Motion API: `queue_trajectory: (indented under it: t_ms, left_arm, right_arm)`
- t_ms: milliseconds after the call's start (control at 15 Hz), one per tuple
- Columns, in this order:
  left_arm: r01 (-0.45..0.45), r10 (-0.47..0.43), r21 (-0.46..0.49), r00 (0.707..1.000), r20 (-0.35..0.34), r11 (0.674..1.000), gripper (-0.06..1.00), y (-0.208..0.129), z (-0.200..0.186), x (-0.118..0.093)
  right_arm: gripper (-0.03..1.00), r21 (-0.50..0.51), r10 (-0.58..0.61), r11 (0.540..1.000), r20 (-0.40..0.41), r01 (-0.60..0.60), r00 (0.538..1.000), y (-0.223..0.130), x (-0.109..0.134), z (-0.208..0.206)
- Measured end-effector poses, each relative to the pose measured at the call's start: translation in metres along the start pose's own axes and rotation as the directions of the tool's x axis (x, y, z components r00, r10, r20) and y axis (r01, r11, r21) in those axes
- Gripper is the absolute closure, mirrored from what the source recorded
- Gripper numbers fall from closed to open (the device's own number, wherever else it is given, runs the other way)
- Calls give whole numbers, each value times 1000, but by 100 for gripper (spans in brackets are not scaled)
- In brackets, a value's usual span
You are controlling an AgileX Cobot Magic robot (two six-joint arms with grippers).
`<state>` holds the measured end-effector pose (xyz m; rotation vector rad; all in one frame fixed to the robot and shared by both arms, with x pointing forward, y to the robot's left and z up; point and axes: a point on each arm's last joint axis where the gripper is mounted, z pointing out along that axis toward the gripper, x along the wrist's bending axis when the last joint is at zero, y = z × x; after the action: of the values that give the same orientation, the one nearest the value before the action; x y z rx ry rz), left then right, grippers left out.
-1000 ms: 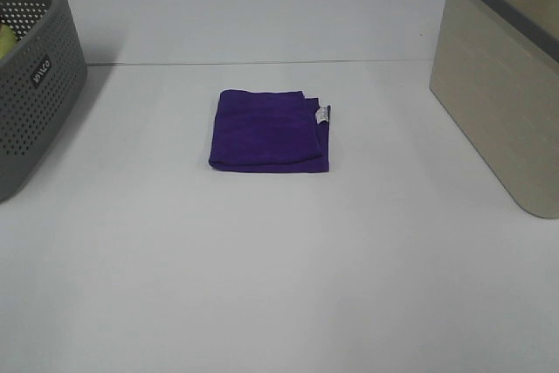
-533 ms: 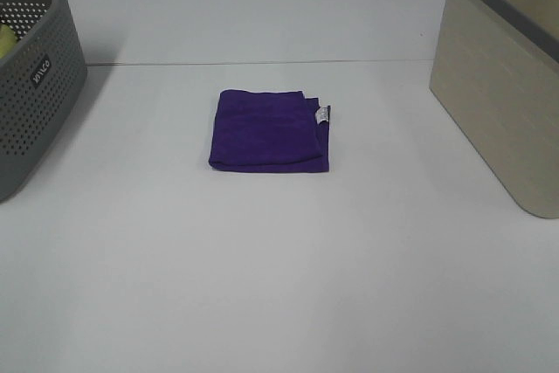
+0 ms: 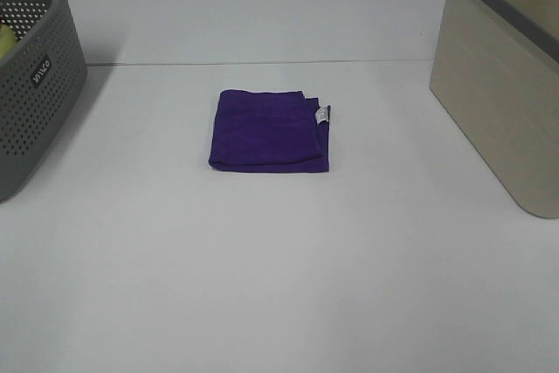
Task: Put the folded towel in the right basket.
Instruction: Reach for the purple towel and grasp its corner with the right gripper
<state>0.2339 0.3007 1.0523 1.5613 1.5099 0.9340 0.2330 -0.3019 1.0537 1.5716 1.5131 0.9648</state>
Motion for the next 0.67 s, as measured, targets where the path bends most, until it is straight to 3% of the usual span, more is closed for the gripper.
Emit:
queue_trajectory:
  t_ms: [667]
  left_arm:
    - [0,0,0,1000,0,1000,-5,0,0,0]
  right_arm:
    - [-1,-1,-7,1000,12,7,1000,0,-1,0]
